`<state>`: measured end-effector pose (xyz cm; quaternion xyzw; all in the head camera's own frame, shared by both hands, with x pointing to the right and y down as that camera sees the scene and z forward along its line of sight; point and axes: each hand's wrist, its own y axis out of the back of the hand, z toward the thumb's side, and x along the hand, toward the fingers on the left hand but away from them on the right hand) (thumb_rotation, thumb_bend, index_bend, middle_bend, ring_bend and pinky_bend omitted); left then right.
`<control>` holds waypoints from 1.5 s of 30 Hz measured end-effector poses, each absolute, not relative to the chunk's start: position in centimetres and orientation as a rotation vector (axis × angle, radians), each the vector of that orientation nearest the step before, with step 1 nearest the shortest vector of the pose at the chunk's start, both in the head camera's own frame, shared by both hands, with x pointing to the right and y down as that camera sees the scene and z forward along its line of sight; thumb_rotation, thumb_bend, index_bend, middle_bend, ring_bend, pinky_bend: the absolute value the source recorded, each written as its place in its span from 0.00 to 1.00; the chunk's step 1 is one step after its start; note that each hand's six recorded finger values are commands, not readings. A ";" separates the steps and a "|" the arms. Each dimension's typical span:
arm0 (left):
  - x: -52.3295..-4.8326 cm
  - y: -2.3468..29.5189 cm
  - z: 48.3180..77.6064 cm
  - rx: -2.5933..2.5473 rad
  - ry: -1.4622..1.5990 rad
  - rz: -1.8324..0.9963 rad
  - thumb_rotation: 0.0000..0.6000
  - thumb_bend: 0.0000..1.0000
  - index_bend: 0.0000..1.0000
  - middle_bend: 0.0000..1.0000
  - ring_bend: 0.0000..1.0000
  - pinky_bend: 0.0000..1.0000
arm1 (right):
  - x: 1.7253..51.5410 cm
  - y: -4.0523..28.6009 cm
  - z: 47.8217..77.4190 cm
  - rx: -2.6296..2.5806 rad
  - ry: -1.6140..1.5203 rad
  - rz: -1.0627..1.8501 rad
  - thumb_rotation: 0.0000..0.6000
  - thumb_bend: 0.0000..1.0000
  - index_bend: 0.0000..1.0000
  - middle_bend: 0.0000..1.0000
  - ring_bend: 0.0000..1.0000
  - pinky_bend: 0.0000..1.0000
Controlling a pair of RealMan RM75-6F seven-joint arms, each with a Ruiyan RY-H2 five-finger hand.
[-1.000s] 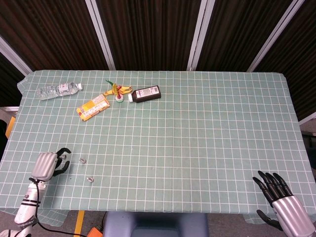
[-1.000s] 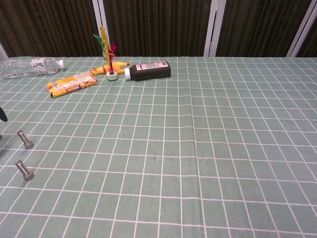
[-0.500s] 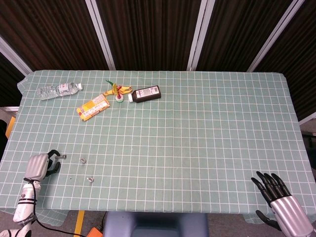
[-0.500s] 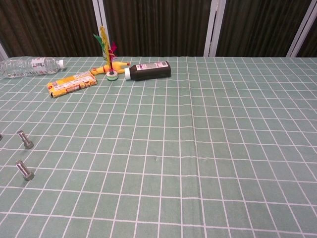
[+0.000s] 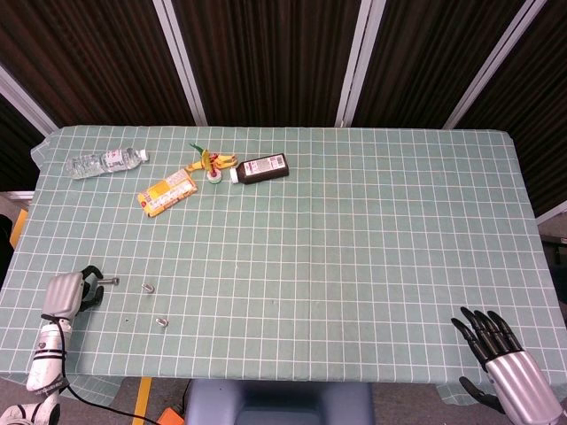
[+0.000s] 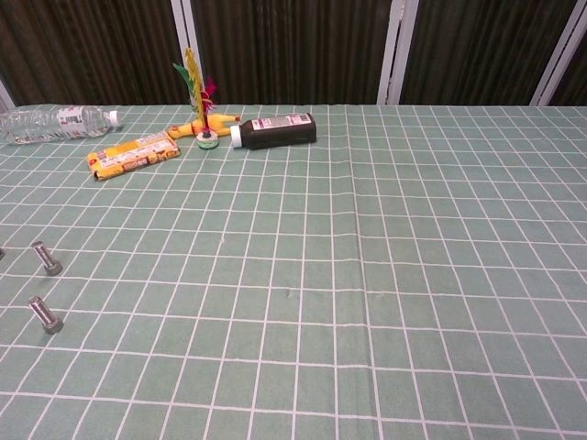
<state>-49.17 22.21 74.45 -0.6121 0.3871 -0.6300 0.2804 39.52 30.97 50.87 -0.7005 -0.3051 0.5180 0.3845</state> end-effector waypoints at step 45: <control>-46.1 19.9 71.4 -1.637 0.999 -1.524 1.00 0.42 0.53 1.00 1.00 1.00 | 39.6 31.0 50.7 -1.785 -0.781 1.315 1.00 0.31 0.00 0.00 0.00 0.00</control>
